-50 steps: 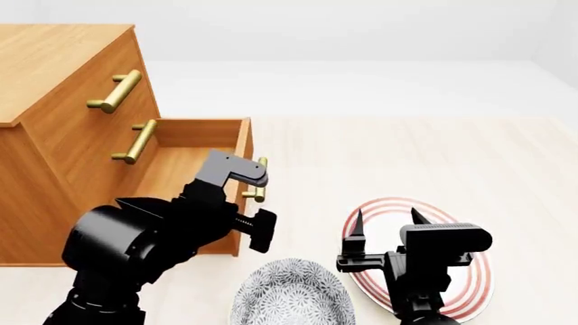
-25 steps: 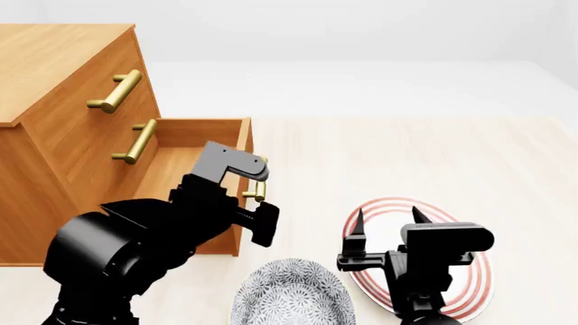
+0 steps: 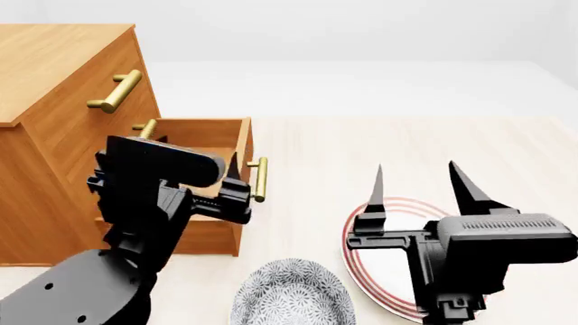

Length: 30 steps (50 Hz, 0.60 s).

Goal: Open the bottom drawer of the cabinet.

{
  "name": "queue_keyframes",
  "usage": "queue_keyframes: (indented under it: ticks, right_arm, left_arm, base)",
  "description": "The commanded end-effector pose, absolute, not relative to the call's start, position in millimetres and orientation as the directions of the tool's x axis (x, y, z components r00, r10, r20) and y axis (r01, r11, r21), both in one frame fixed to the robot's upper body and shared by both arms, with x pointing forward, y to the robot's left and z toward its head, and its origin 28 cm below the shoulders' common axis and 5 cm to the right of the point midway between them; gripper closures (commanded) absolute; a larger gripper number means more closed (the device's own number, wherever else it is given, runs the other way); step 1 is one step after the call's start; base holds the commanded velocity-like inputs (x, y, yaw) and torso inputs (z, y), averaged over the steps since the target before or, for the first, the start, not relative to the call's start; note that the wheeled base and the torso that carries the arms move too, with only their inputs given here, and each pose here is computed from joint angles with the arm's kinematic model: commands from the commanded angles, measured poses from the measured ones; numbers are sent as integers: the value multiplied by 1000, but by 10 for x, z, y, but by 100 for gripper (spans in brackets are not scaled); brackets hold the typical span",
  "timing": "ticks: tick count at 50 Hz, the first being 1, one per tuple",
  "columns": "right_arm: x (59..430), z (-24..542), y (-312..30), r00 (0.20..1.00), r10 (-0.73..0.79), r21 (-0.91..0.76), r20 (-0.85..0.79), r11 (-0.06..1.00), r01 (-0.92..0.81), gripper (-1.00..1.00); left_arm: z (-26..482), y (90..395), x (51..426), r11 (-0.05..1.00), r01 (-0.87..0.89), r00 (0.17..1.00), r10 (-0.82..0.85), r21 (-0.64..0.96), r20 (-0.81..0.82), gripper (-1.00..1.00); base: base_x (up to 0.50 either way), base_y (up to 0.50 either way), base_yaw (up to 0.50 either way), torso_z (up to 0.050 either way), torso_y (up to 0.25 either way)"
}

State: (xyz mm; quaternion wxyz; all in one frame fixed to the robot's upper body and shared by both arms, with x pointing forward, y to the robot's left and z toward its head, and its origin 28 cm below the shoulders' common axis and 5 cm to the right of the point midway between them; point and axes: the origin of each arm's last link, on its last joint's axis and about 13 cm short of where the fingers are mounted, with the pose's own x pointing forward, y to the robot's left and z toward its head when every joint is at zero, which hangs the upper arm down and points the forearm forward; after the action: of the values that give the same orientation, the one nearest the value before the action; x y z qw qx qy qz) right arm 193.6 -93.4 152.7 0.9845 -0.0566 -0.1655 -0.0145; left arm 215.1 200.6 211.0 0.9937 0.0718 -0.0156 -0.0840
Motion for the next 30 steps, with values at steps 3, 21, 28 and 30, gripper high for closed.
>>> queue_keyframes:
  ticks: [3, 21, 28, 30]
  right_arm:
    - [1733, 1977, -878, 836, 63, -149, 544, 989, 23, -100]
    - [1795, 2499, -791, 739, 104, -167, 665, 986, 11, -100]
    - [1753, 2527, -780, 727, 106, -171, 678, 985, 17, -100]
    - [1753, 2581, -777, 720, 106, -176, 686, 984, 24, -100]
  left_arm:
    - [2215, 1991, 1940, 996, 34, 949, -59, 84, 311, -100]
    - [2354, 1957, 1895, 997, 2, 888, -36, 73, 459, -100]
    - [2370, 1949, 1866, 997, 0, 877, -37, 77, 479, -100]
    - [2409, 1944, 1852, 997, 2, 870, -39, 76, 492, -100]
  base:
    - [0, 0, 0, 0, 0]
    - [0, 0, 0, 0, 0]
    - [0, 0, 0, 0, 0]
    - [0, 0, 0, 0, 0]
